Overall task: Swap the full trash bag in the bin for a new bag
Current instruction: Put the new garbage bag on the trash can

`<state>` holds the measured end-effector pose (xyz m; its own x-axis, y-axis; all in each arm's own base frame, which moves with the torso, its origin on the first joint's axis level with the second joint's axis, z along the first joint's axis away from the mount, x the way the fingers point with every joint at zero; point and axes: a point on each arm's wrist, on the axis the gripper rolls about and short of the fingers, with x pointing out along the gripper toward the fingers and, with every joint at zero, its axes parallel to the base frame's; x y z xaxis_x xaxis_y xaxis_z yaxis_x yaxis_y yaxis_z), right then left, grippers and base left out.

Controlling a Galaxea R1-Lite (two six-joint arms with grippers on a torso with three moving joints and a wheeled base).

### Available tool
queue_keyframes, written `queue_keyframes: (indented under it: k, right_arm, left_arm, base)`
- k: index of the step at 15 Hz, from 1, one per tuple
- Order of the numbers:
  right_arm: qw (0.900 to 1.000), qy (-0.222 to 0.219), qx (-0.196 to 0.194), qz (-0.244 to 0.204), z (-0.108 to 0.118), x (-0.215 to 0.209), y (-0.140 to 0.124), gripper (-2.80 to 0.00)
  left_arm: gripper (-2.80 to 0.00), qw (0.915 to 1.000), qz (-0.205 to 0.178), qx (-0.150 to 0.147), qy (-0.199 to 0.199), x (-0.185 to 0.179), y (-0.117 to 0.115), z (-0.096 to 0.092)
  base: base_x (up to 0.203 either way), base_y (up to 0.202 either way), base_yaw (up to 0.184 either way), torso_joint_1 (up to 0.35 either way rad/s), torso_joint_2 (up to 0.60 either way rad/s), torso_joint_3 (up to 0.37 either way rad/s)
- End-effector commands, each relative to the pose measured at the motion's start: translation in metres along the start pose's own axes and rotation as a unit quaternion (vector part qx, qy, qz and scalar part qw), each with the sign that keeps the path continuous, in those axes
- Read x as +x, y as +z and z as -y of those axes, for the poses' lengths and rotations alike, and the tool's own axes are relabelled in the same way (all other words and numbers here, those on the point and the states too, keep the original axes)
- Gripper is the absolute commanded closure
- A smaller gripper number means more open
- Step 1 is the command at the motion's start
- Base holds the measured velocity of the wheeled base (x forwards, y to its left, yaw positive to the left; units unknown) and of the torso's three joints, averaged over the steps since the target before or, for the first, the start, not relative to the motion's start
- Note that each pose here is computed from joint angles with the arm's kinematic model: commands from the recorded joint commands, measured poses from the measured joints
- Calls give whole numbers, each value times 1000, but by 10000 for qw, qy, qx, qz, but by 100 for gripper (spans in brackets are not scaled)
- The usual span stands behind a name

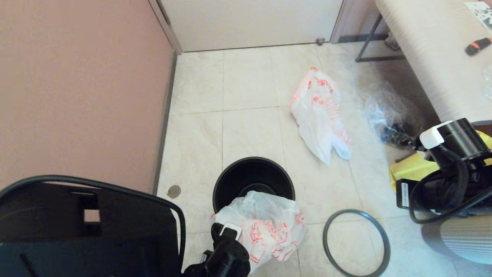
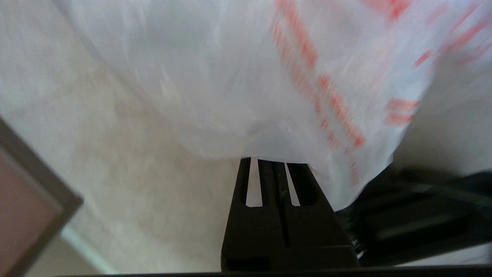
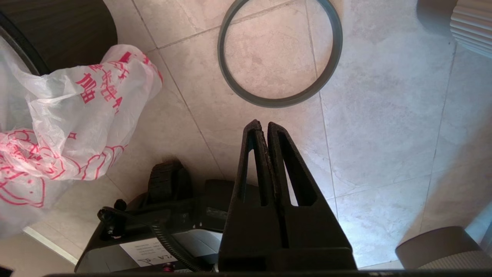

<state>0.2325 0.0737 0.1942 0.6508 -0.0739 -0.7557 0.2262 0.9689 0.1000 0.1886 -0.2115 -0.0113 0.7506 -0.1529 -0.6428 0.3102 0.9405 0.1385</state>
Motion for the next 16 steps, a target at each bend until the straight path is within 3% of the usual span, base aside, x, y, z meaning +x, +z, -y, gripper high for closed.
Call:
queue_keyframes:
  k: [1,5,9,13,16]
  right_arm:
    - [10000,-32,1,-39,-1,3,0,0]
    - [10000,-43,-1,-53,-1,4,0,0]
    - [10000,-60,14,-41,-1,6,2,0]
    - [9999,-103,8,-108,-4,15,5,0]
    - [9999,-134,57,-31,-1,22,11,0]
  left_arm:
    - [0,9991,371,-199,-89,-7,20,2]
    - [0,9970,641,-429,-56,7,41,5]
    - [0,9970,705,-327,66,29,58,8]
    - [0,9946,947,-335,269,66,100,10]
    - [0,9954,810,-298,427,100,121,14]
  base:
    - [0,0,0,0,0,0]
    - [0,0,0,0,0,0]
    - [0,0,0,0,0,0]
    - [0,0,0,0,0,0]
    - [0,0,0,0,0,0]
